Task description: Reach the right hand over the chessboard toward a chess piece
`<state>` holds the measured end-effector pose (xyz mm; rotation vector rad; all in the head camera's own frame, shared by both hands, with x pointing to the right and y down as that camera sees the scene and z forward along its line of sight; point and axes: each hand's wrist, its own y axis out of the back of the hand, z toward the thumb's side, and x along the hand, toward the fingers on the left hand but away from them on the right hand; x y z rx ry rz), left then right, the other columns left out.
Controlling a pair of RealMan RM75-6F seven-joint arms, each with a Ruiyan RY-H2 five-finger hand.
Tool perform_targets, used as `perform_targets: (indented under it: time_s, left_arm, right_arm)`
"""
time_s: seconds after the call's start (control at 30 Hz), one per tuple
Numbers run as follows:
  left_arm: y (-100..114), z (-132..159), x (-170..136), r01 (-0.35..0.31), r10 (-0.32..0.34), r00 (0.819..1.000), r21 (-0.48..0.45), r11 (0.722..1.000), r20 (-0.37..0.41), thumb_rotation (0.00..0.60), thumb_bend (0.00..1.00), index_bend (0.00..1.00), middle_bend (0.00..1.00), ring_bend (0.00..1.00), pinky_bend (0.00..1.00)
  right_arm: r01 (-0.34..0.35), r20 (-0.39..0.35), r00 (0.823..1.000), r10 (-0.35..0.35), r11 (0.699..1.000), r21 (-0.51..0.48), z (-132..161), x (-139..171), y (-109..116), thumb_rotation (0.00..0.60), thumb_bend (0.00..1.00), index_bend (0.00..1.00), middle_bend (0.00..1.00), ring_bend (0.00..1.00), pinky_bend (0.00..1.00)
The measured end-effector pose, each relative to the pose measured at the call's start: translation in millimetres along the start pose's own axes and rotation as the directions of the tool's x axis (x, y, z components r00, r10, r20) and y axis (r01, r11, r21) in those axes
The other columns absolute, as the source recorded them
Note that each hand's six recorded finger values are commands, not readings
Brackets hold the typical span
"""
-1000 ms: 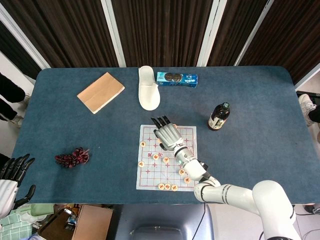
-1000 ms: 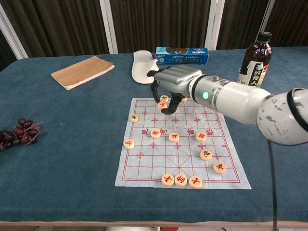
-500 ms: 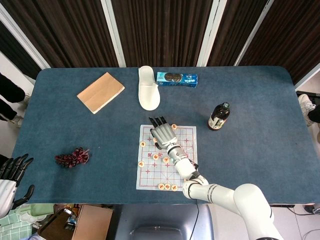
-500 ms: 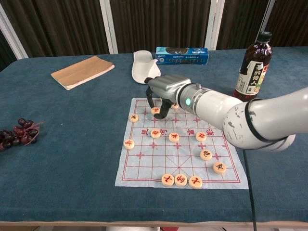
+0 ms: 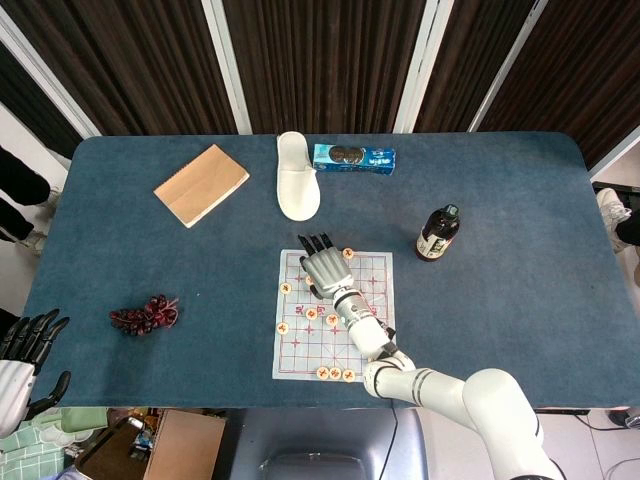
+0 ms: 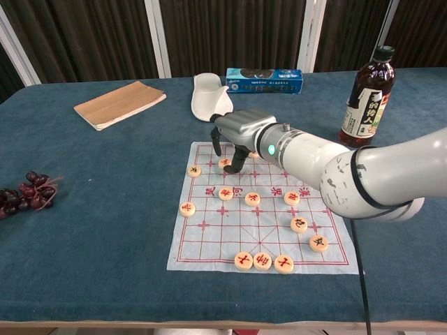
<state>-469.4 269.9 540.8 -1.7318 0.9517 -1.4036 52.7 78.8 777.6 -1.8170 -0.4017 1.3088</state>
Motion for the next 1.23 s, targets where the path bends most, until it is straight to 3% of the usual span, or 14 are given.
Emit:
perform_targets:
  time_s: [0.27, 0.5, 0.6, 0.7, 0.8, 0.83, 0.93, 1.03, 1.13, 1.23]
  left_arm:
    - [-0.1, 2.6, -1.5, 0.0, 0.0, 1.0, 0.001, 1.0, 0.013, 0.6, 0.43, 0.0, 0.0, 0.0, 0.0]
    - [1.5, 2.8, -3.4, -0.01, 0.01, 1.0, 0.016, 1.0, 0.014, 0.6, 0.43, 0.0, 0.0, 0.0, 0.0]
    - [4.4, 2.2, -4.3, -0.029, 0.029, 1.0, 0.025, 0.999, 0.005, 0.6, 0.43, 0.0, 0.0, 0.0, 0.0]
    - [8.1, 2.0, -5.7, -0.057, 0.057, 0.998, 0.036, 0.998, -0.006, 0.6, 0.44, 0.0, 0.0, 0.0, 0.0]
    - [7.4, 3.1, -6.6, -0.066, 0.066, 0.998, 0.048, 0.997, -0.014, 0.6, 0.44, 0.0, 0.0, 0.0, 0.0]
    - [6.8, 3.6, -6.6, -0.066, 0.067, 0.998, 0.053, 0.996, -0.015, 0.6, 0.44, 0.0, 0.0, 0.0, 0.0]
    - [3.4, 6.9, -6.2, -0.066, 0.067, 0.998, 0.075, 0.995, -0.016, 0.6, 0.44, 0.0, 0.0, 0.0, 0.0]
    - [-1.0, 10.7, -5.0, -0.064, 0.066, 0.998, 0.106, 0.992, -0.017, 0.6, 0.44, 0.0, 0.0, 0.0, 0.0]
    - [-4.9, 13.3, -2.6, -0.063, 0.067, 0.997, 0.124, 0.99, -0.024, 0.6, 0.44, 0.0, 0.0, 0.0, 0.0]
    - [-4.8, 14.1, -1.8, -0.067, 0.071, 0.997, 0.121, 0.99, -0.024, 0.6, 0.44, 0.0, 0.0, 0.0, 0.0]
  right_arm:
    - [0.01, -0.012, 1.0, -0.01, 1.0, -0.02, -1.5, 7.2, 7.6, 0.6, 0.47, 0.38, 0.02, 0.0, 0.0]
    - [0.089, -0.069, 0.993, -0.092, 0.995, -0.052, -9.9, 46.4, 33.4, 0.6, 0.47, 0.06, 0.0, 0.0, 0.0]
    - [0.138, -0.096, 0.985, -0.143, 0.989, -0.06, -25.8, 88.5, 48.1, 0.6, 0.45, 0.0, 0.0, 0.0, 0.0]
    - [0.177, -0.074, 0.981, -0.18, 0.983, -0.043, -65.5, 153.5, 55.2, 0.6, 0.39, 0.0, 0.0, 0.0, 0.0]
    - [0.189, 0.042, 0.981, -0.187, 0.982, -0.03, -121.3, 236.4, 49.1, 0.6, 0.39, 0.0, 0.0, 0.0, 0.0]
    - [0.194, 0.108, 0.976, -0.189, 0.98, -0.04, -140.8, 268.7, 45.7, 0.6, 0.39, 0.0, 0.0, 0.0, 0.0]
    - [0.226, 0.249, 0.948, -0.198, 0.97, -0.088, -173.8, 327.7, 38.4, 0.6, 0.39, 0.0, 0.0, 0.0, 0.0]
    - [0.265, 0.306, 0.927, -0.215, 0.955, -0.133, -193.6, 360.1, 25.8, 0.6, 0.39, 0.0, 0.0, 0.0, 0.0]
    - [0.322, 0.319, 0.911, -0.262, 0.934, -0.153, -216.8, 389.3, 17.8, 0.6, 0.39, 0.0, 0.0, 0.0, 0.0]
    - [0.339, 0.314, 0.909, -0.275, 0.925, -0.172, -234.7, 410.9, 10.5, 0.6, 0.39, 0.0, 0.0, 0.0, 0.0]
